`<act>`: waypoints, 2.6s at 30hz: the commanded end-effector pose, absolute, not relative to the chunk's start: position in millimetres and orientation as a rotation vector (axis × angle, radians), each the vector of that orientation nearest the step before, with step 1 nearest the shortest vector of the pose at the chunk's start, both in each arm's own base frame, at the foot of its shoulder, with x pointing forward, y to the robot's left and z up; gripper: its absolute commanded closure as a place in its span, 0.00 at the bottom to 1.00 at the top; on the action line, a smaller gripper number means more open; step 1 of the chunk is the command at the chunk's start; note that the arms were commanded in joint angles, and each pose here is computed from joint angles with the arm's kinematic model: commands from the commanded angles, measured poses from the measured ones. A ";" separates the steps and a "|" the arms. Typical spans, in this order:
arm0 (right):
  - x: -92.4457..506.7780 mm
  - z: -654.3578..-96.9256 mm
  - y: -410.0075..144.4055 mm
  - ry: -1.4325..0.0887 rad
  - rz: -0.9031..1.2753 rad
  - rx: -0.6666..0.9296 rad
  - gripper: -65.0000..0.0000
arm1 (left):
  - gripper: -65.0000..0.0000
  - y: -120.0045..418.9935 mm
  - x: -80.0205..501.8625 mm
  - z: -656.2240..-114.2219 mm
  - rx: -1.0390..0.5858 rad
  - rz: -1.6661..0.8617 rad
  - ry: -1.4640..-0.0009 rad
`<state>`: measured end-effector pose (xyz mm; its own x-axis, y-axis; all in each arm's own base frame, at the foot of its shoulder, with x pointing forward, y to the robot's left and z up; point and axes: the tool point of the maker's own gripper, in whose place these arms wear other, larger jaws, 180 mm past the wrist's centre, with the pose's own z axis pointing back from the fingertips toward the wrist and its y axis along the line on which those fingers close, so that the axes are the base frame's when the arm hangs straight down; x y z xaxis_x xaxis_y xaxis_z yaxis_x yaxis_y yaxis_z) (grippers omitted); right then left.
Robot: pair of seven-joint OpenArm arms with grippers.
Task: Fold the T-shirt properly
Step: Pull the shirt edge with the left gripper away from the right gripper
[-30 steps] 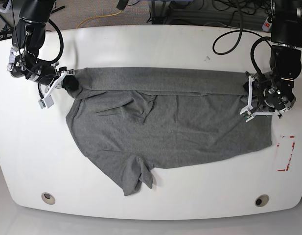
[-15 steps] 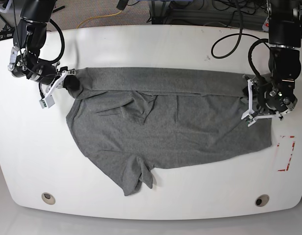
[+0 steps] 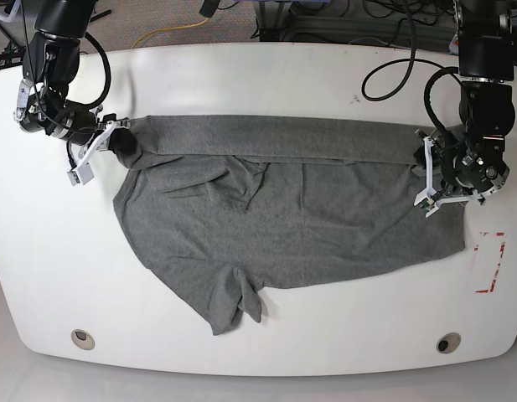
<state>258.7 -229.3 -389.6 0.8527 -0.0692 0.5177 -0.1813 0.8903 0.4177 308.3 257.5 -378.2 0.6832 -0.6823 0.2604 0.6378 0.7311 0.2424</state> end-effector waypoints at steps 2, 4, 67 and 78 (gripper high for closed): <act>270.0 -375.2 -233.9 -0.605 0.078 0.468 0.97 | 0.54 263.4 325.0 -359.2 0.168 -0.738 -0.395; 270.0 -375.2 -233.9 -0.605 0.078 0.468 0.97 | 0.64 260.6 325.7 -359.8 0.163 -0.738 -0.398; 276.5 -371.5 -229.6 -0.625 0.073 0.482 0.97 | 0.96 369.3 372.2 -297.6 0.217 -0.305 -0.685; 281.1 -363.2 -245.8 -0.634 0.095 0.436 0.97 | 0.94 372.0 383.7 -309.0 0.178 -0.318 -0.677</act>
